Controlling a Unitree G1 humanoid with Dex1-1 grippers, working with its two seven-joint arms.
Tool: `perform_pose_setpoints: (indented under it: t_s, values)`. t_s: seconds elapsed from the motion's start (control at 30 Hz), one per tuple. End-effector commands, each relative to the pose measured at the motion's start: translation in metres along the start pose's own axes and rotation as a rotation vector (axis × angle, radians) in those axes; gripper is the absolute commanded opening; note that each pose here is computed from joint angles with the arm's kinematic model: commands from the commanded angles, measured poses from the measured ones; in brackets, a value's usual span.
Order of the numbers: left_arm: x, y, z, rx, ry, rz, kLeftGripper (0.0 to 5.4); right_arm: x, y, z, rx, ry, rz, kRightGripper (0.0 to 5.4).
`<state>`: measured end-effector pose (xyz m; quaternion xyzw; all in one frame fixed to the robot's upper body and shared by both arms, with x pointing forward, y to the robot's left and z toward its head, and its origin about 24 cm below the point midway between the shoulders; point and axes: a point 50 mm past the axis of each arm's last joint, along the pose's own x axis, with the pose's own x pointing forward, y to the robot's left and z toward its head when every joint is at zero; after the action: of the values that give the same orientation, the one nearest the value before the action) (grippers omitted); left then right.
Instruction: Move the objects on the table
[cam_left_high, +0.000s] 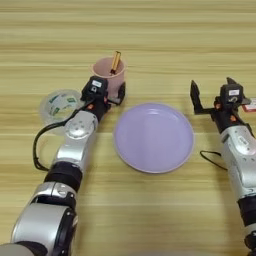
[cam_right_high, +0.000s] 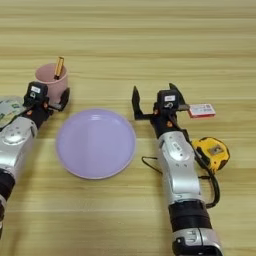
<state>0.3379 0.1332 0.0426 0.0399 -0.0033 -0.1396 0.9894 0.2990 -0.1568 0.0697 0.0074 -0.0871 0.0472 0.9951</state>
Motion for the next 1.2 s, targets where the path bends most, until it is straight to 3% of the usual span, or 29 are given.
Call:
perform_pose_setpoints:
  t_s: [0.03,0.2,0.33,0.63,0.9,1.2]
  values:
    - [0.0,-0.007,0.004,0.01,-0.025,-0.042,4.15,-0.001,0.002,0.001,0.001,0.008,-0.002,5.4]
    - [0.001,-0.02,0.011,0.009,-0.073,-0.093,4.15,-0.001,0.002,0.001,0.001,0.008,-0.001,5.4]
    - [0.003,-0.026,0.009,0.001,-0.06,-0.104,4.15,-0.002,0.002,0.001,0.001,0.009,0.0,5.4]
    - [0.003,-0.015,-0.004,0.015,0.012,-0.053,4.15,-0.002,0.003,0.002,0.003,0.004,0.002,5.4]
    - [0.005,-0.001,-0.006,0.031,0.022,0.02,4.15,-0.002,0.004,0.004,0.005,0.001,0.003,5.4]
    - [0.005,0.0,-0.008,0.032,0.033,0.033,4.15,-0.002,0.003,0.004,0.005,0.001,0.004,5.4]
